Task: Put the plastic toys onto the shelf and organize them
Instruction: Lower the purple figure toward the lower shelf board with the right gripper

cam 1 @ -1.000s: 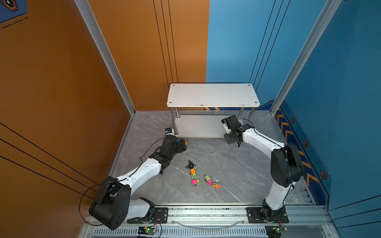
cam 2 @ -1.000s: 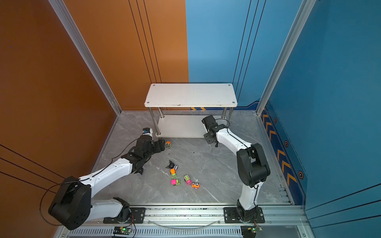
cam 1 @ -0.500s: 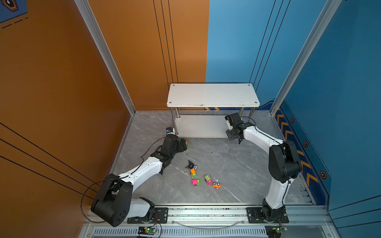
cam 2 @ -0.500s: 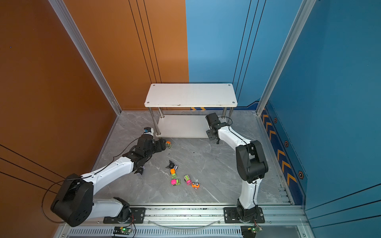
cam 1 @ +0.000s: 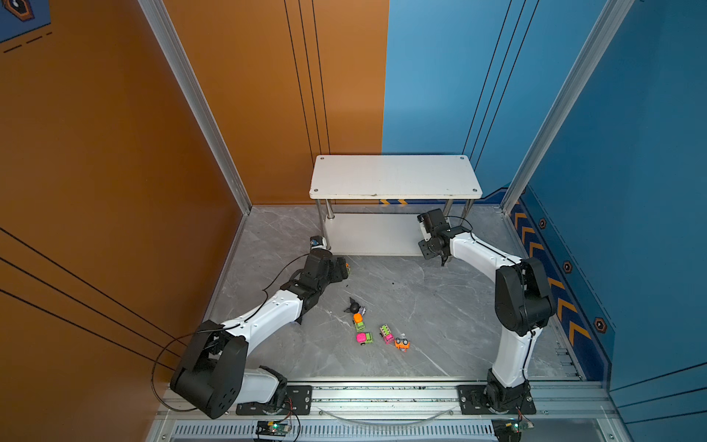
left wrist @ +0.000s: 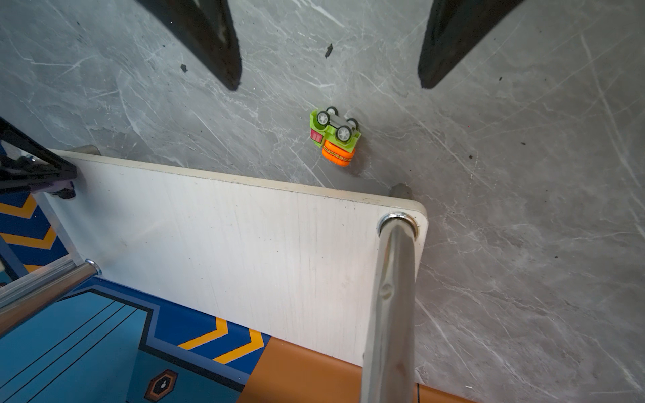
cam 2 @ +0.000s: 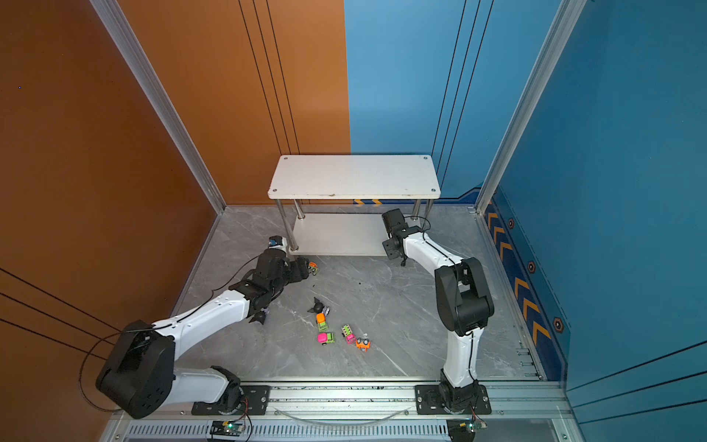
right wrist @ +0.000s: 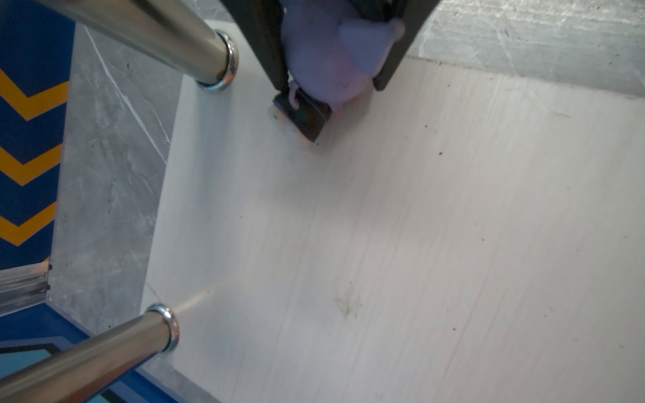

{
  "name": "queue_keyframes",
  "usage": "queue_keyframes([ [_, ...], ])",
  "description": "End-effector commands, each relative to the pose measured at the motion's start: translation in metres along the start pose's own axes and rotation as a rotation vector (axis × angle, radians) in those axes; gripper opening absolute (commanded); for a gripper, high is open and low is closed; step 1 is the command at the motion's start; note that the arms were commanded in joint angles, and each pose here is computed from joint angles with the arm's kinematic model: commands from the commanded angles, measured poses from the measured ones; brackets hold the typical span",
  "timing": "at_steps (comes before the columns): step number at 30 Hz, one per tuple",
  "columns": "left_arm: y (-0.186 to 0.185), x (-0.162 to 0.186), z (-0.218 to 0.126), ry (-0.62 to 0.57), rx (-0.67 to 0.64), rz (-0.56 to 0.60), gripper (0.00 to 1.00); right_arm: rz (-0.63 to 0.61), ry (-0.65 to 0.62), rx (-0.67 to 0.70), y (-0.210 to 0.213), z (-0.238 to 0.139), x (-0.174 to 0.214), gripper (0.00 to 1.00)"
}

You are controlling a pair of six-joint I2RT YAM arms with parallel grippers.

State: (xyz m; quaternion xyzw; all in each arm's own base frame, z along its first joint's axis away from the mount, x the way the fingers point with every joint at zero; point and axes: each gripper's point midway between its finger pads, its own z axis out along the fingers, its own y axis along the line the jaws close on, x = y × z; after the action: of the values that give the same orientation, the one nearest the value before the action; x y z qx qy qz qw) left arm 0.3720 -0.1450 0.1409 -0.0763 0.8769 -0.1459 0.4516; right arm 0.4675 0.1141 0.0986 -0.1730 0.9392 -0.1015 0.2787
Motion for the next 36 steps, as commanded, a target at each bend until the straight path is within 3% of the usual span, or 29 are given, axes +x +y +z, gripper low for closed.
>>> queue_keyframes([
  [1, -0.008, -0.003, 0.0, 0.01, 0.021, -0.011, 0.81, 0.023, 0.0, 0.003, -0.003, 0.003, -0.003, 0.38],
  [10, -0.012, -0.006, -0.002, 0.007, 0.03, -0.008, 0.81, 0.007, -0.004, -0.01, -0.001, 0.006, -0.004, 0.43],
  [15, -0.013, -0.006, -0.001, 0.007, 0.03, -0.008, 0.81, -0.037, -0.038, -0.049, 0.007, 0.007, -0.01, 0.32],
  [24, -0.017, -0.007, 0.002, 0.014, 0.031, -0.002, 0.81, -0.079, -0.058, -0.062, 0.008, 0.017, -0.012, 0.3],
  [27, -0.017, -0.007, 0.002, 0.014, 0.028, 0.0, 0.81, -0.075, -0.051, -0.055, 0.004, 0.02, -0.01, 0.34],
  [32, -0.018, -0.006, 0.003, 0.015, 0.028, 0.001, 0.81, -0.059, -0.046, -0.057, 0.004, 0.02, -0.006, 0.5],
  [36, -0.019, -0.006, 0.002, 0.015, 0.032, 0.004, 0.81, -0.04, -0.068, -0.082, 0.007, 0.013, -0.008, 0.53],
])
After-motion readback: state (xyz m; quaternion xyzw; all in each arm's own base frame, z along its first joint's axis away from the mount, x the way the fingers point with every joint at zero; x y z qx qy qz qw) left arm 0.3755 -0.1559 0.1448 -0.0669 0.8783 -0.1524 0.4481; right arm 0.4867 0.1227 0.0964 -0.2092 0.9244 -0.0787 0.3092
